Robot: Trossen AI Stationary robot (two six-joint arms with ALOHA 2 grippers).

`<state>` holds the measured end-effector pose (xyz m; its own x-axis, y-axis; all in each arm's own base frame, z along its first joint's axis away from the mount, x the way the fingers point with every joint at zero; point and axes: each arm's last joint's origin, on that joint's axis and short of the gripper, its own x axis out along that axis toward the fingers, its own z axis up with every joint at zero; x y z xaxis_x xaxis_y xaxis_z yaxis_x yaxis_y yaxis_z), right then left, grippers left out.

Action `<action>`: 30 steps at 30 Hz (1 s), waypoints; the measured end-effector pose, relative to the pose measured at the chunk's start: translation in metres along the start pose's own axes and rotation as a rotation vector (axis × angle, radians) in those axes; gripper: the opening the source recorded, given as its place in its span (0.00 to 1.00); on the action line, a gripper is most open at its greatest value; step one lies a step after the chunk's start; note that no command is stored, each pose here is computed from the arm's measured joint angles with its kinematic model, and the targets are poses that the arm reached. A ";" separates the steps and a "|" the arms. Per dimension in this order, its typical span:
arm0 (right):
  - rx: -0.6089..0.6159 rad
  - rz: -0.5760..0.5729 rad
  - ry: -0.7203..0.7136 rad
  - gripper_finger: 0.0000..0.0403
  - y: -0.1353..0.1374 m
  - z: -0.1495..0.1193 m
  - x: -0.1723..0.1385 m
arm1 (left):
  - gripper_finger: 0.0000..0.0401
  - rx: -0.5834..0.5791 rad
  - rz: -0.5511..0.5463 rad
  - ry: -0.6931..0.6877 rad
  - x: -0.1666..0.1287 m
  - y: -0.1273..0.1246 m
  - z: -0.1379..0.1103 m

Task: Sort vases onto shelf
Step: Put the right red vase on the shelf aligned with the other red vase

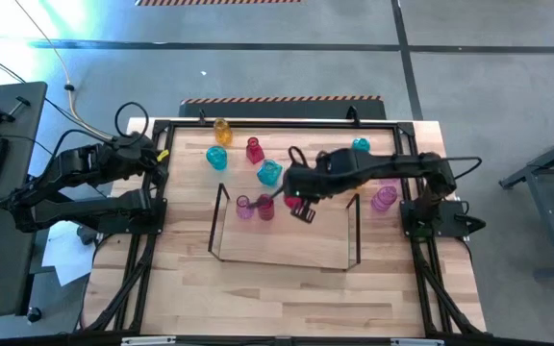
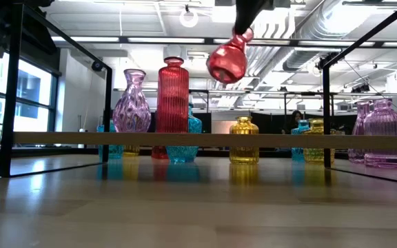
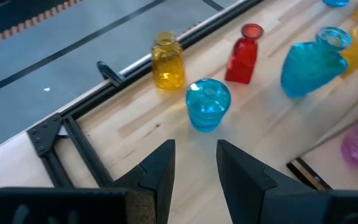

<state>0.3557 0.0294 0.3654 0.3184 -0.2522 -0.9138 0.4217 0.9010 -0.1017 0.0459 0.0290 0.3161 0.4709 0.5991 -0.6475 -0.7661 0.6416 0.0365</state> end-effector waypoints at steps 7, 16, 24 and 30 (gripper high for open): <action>-0.041 0.051 0.022 0.00 0.034 -0.001 0.021 | 0.28 -0.009 -0.043 0.015 0.000 -0.001 0.000; -0.097 0.051 0.079 0.00 0.077 -0.004 0.067 | 0.28 -0.001 -0.044 0.015 0.000 -0.001 0.000; -0.086 0.076 0.054 0.00 0.089 -0.006 0.072 | 0.28 0.016 -0.044 0.015 0.000 -0.001 0.000; -0.108 0.094 0.032 0.00 0.096 -0.006 0.073 | 0.28 0.017 -0.044 0.015 0.000 -0.001 0.000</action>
<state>0.4144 0.0991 0.2866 0.3239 -0.1550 -0.9333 0.2969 0.9533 -0.0553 0.0467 0.0279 0.3157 0.4977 0.5629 -0.6599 -0.7372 0.6753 0.0200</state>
